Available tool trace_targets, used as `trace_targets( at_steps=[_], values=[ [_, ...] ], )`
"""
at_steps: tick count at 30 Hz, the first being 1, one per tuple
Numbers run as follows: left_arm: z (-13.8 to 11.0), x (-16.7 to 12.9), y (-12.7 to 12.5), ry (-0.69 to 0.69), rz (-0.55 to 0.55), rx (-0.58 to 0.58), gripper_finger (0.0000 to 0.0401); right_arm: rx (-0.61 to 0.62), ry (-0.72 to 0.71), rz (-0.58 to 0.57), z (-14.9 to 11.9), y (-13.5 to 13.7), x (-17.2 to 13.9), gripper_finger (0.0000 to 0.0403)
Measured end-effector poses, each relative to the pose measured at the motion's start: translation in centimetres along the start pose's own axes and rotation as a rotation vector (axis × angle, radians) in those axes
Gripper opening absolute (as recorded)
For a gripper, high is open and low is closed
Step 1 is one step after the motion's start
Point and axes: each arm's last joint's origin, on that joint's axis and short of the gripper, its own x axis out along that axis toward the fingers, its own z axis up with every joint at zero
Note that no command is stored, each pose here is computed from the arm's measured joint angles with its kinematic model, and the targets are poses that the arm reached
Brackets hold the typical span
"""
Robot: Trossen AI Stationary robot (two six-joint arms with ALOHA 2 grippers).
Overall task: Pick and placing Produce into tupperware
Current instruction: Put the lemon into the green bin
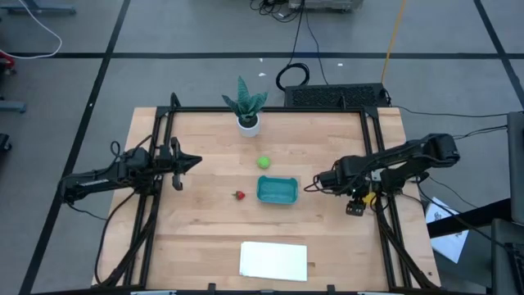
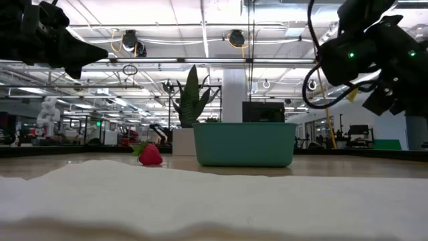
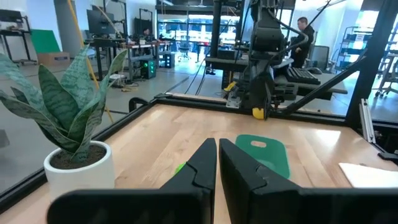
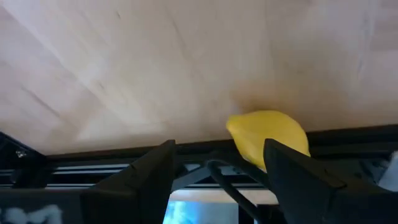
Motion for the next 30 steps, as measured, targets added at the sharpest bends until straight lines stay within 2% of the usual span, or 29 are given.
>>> trace_targets(
  at_steps=[4,6,11,16,21,26,30],
  values=[
    [0.0,0.0,0.0,0.0,0.0,0.0,0.0021,0.057,0.093,-0.065,-0.2,-0.4,-0.9,0.0262],
    [0.0,0.0,0.0,0.0,0.0,0.0,0.0021,0.074,0.095,-0.09,-0.3,-0.6,-1.5,0.0276],
    [0.0,0.0,0.0,0.005,0.0,-0.001,0.0021,0.117,0.118,-0.074,-0.3,-0.9,-1.9,0.0305],
    [-0.1,0.0,0.0,0.009,0.0,-0.001,0.0021,0.171,0.147,-0.061,0.2,-1.2,-1.7,0.031],
    [-0.2,0.0,0.0,0.021,0.0,0.001,0.0021,0.053,0.213,-0.058,1.4,-1.0,-0.9,0.0311],
    [-0.2,0.0,0.0,0.023,0.0,0.005,0.0021,-0.006,0.291,-0.076,2.6,-1.1,0.1,0.0311],
    [-0.2,0.0,0.0,0.024,0.0,0.015,0.0021,0.021,0.312,-0.102,3.7,-1.2,1.0,0.0311]
  ],
)
